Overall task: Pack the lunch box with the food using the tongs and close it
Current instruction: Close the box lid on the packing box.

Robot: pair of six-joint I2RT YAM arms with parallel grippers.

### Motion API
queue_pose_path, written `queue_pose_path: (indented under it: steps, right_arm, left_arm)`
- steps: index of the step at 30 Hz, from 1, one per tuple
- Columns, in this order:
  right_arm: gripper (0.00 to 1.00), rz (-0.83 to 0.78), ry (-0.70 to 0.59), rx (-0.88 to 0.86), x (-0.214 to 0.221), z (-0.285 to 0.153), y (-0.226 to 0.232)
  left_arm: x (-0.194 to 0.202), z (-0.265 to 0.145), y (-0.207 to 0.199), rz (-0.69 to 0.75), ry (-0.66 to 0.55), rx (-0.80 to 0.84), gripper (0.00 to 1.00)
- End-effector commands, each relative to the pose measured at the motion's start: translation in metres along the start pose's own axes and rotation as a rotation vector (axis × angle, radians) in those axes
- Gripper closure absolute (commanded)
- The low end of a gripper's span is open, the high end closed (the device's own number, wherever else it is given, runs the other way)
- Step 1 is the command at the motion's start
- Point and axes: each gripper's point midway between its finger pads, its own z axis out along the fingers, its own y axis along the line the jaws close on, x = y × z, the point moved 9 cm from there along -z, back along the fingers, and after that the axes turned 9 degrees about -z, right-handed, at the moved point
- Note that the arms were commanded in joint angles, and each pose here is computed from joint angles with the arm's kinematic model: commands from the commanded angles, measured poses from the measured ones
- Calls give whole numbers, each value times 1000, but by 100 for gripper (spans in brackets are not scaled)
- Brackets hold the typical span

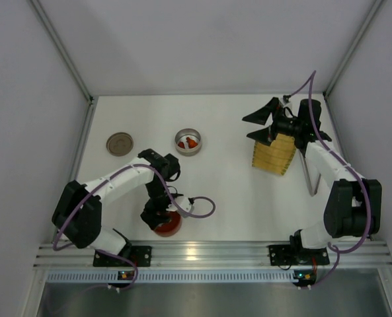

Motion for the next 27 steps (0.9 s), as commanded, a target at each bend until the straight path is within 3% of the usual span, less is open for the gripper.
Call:
queue_pose_path:
  steps: [1,13,19,25,27]
  right_arm:
    - [1,-90,-49,-54,-6,-10,14]
    - [1,-90,-51,-67,-5,-12,19]
    - [1,-85,-51,-71,-5,-11,18]
    - [1,-85,-51,-71,-5,-11,18]
    - [1,-82,-49,-69,-5,-11,17]
  left_arm:
    - [-4,1,24,20,11,-111,24]
    - [-20,-32,21,71,-246,-583,26]
    - [-19,-35,19,79,-283,-668,38]
    - [-18,-35,25,89,-276,-708,41]
    - [-18,-34,22,118,-269,-674,53]
